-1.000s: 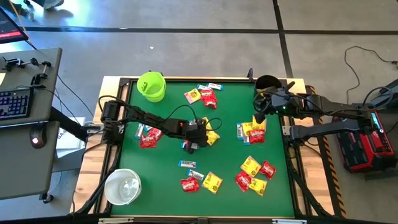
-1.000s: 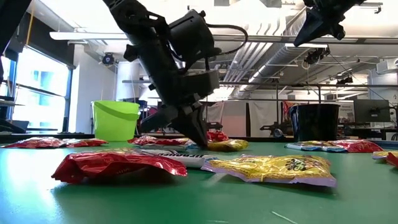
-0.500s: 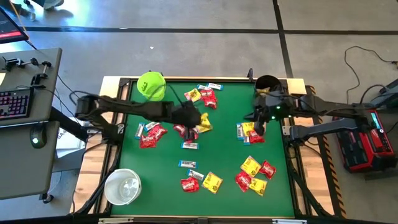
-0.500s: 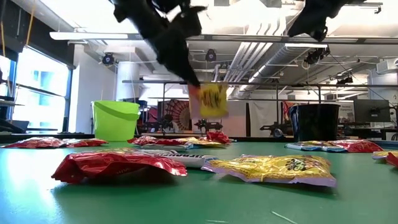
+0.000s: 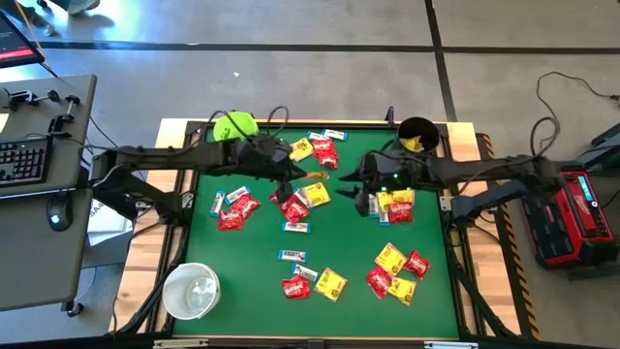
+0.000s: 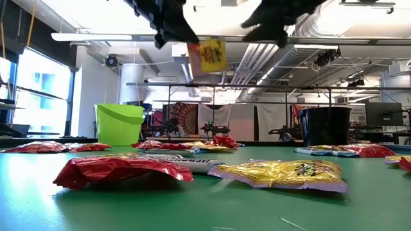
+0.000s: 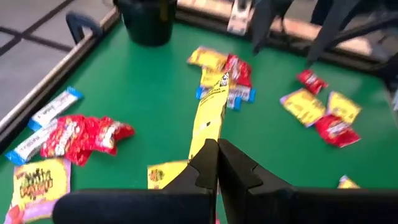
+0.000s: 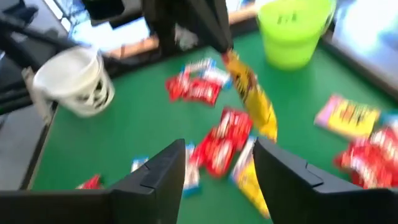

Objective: Sort candy by brand, put in halloween buckets
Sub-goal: Put the yellow candy into the black bucket

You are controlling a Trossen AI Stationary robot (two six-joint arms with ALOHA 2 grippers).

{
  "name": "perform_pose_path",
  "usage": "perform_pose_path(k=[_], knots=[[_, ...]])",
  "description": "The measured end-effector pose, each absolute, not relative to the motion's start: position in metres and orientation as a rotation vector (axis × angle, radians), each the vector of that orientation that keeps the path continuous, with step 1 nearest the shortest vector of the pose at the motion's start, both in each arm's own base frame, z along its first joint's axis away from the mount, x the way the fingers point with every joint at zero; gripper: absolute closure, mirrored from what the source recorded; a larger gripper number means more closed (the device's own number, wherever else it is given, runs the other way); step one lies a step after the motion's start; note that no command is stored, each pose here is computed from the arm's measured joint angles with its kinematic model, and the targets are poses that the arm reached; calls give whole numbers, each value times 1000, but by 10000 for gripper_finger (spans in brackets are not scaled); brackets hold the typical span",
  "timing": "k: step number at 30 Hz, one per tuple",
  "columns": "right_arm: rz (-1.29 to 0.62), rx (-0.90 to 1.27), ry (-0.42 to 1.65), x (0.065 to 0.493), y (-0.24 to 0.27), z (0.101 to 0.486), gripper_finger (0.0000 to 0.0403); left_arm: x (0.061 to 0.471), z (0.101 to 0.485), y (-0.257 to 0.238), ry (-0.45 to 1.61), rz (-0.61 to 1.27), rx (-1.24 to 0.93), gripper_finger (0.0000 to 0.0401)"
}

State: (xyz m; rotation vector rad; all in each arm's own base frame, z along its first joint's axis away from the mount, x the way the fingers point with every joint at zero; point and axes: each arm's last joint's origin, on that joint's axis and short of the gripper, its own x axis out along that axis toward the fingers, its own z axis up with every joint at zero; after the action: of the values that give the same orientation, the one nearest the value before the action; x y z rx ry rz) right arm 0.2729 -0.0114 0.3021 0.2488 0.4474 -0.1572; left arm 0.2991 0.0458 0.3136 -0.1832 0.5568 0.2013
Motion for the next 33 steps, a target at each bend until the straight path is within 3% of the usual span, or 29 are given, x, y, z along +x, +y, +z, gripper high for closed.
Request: perform_pose_path(k=[8,19,33], knots=[[-167,190,249,297,-13,307,226,283,334,43,488,175,-182,401],[-253,237,161,303,-16,310,225,280,337,41,477,128,-184,401],[-189,249,192,303,-13,308,170,280,338,40,471,102,-189,401]])
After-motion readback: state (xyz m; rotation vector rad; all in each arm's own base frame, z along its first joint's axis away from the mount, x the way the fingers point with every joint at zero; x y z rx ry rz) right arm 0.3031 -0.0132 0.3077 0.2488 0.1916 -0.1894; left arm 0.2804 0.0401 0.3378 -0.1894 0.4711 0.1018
